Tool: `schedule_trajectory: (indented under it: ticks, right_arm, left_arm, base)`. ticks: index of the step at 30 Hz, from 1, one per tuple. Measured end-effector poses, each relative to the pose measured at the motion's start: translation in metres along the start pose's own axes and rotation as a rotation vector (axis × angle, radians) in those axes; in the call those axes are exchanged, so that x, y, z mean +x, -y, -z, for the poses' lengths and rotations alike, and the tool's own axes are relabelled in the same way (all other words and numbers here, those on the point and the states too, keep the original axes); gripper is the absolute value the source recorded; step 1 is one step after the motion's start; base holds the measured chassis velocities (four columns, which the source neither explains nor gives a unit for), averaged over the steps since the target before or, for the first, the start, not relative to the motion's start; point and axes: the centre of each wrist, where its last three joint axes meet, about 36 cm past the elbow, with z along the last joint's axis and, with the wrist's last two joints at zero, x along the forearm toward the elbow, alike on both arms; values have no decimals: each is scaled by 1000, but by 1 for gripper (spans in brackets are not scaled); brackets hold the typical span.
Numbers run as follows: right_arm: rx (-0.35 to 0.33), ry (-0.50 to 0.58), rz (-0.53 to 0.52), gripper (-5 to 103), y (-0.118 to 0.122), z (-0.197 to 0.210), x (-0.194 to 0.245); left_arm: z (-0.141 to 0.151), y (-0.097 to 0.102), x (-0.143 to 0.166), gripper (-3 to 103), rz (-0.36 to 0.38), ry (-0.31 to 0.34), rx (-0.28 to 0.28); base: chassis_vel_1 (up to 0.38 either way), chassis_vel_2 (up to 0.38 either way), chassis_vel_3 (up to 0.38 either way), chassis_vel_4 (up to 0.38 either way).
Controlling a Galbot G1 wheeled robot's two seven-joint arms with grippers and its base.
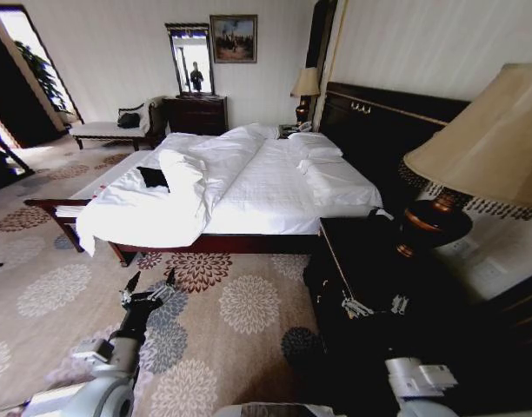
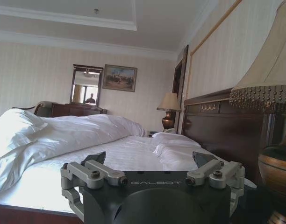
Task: Fold the clothes on the bed.
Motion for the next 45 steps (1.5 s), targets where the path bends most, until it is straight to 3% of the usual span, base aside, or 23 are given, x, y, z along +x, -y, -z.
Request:
schedule_trajectory:
  ticks: [4, 9, 16, 21, 28, 45]
  right_arm:
    - [-25, 7, 8, 100, -1, 3, 0]
    - [34, 5, -11, 100, 22, -4, -4]
    - [76, 16, -5, 100, 36, -5, -8]
    - [89, 17, 6, 100, 33, -7, -6]
    - [53, 40, 23, 100, 26, 7, -3]
    - [34, 25, 81, 100, 21, 0, -4]
  left_arm:
    - [2, -2, -12, 100, -15, 17, -3]
    - [9, -17, -23, 100, -33, 26, -41]
    - [16, -22, -30, 100, -47, 36, -58]
    - [15, -18, -25, 100, -44, 31, -45]
    - [17, -2, -8, 100, -48, 25, -12]
    - [11, 6, 7, 100, -65, 5, -17]
  base:
    - [0, 0, 0, 0]
    - [0, 0, 0, 0]
    - [0, 0, 0, 0]
    - [0, 0, 0, 0]
    - [0, 0, 0, 0]
    - [0, 0, 0, 0]
